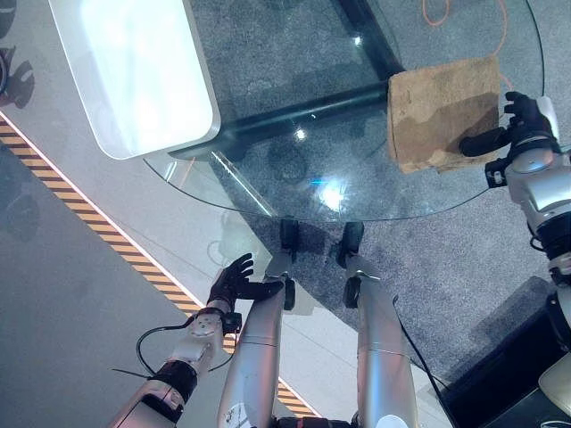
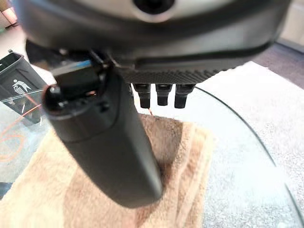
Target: Wipe the table with a cloth and put it in the basket.
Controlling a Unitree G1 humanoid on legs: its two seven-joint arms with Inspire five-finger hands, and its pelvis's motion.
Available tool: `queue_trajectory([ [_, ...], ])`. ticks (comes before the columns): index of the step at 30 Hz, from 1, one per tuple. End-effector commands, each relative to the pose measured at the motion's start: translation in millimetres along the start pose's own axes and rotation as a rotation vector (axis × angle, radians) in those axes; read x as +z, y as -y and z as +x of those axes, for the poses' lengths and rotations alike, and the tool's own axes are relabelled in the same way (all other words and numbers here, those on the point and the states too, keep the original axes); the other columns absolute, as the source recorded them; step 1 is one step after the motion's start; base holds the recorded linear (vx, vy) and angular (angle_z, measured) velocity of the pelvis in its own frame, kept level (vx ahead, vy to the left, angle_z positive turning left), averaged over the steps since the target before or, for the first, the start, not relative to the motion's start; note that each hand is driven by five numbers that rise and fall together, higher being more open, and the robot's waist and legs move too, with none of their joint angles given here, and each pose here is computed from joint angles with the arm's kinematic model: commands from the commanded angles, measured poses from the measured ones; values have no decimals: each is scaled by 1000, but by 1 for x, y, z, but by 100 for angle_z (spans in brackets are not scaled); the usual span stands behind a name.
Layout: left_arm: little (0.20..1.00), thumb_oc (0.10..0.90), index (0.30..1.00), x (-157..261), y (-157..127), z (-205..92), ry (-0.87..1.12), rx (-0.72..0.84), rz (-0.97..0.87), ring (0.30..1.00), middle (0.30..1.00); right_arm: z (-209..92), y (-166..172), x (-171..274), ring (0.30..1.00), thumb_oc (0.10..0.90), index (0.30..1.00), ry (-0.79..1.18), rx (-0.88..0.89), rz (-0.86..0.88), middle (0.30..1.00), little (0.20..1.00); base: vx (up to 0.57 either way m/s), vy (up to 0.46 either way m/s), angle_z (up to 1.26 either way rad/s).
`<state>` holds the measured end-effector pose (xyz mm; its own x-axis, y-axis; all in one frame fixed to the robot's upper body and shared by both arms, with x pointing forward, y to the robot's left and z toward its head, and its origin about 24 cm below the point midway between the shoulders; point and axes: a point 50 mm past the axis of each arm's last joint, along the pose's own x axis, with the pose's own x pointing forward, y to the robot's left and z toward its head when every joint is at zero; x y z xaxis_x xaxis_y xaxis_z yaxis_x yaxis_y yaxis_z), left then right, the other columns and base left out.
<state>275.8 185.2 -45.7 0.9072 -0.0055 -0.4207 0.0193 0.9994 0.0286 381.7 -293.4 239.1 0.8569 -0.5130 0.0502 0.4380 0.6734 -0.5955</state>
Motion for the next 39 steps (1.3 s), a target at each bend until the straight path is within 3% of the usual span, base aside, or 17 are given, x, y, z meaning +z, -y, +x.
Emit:
queue_trajectory([
  [1,900,800,900,-47,4,-24,-133,-7,-11,900,900,-32,-89,24,900,800,900,76,356,182,900,900,7,70,0],
  [27,900,800,900,-44,-3,-20,-140,44,-44,900,900,-81,-135,60,900,800,900,228,474,326,900,900,-4,31,4],
  [39,900,800,900,-51,4,-21,-167,32,-34,900,900,-60,-133,36,900,800,900,31,289,285,900,900,9,9,3],
])
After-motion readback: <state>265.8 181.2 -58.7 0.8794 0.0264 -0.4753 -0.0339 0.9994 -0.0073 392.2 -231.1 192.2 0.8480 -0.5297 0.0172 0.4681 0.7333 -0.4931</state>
